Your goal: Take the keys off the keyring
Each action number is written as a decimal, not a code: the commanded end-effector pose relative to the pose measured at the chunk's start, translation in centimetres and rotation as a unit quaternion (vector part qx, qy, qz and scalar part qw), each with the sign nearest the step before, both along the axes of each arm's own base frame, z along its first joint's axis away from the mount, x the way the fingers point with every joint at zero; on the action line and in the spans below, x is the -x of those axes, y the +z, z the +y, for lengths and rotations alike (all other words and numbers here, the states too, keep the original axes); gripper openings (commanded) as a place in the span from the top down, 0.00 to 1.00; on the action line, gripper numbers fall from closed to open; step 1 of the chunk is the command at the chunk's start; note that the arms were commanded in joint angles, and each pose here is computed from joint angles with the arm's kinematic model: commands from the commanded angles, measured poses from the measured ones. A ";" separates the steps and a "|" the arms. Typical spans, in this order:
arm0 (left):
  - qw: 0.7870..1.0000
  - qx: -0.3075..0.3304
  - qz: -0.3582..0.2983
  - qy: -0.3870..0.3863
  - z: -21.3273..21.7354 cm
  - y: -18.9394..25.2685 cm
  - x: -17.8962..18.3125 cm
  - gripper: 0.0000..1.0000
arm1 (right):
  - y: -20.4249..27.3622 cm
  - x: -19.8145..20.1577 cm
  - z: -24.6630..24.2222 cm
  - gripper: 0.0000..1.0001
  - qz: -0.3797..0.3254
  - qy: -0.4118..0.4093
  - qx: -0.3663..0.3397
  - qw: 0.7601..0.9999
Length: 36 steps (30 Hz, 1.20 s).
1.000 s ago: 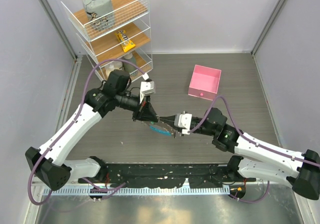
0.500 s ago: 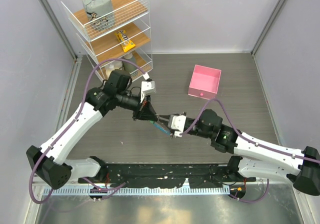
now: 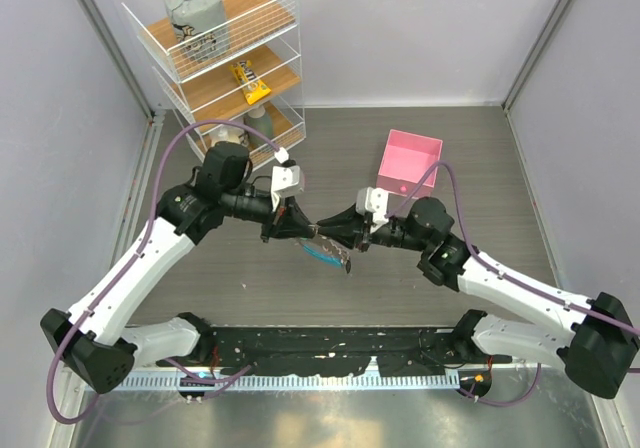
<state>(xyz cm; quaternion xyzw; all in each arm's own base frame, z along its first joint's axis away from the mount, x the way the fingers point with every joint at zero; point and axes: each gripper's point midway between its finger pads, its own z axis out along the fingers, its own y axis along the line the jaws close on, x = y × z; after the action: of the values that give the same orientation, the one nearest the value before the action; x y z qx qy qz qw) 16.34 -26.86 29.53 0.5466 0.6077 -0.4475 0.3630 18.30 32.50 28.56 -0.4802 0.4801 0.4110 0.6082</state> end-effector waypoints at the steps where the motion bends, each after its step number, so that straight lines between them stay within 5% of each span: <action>1: 0.998 0.042 -0.054 -0.017 -0.2 2.6 0.4 1.00 | 2.2 1.5 0.0 0.75 0.044 0.065 -0.058 0.995; 11: 0.999 0.028 -0.041 0.005 -0.2 2.4 -0.5 1.00 | 2.8 1.9 -1.7 0.65 0.066 0.099 -0.072 0.990; 36: 0.997 0.044 -0.058 -0.015 -0.4 2.9 0.1 1.00 | 2.1 0.4 -1.4 0.71 0.067 0.081 -0.070 0.992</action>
<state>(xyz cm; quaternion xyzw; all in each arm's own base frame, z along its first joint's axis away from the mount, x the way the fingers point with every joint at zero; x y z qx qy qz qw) 16.38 -26.85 30.18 0.5508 0.5961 -0.4436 0.3801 18.63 31.17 28.59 -0.4340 0.4877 0.5188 0.5520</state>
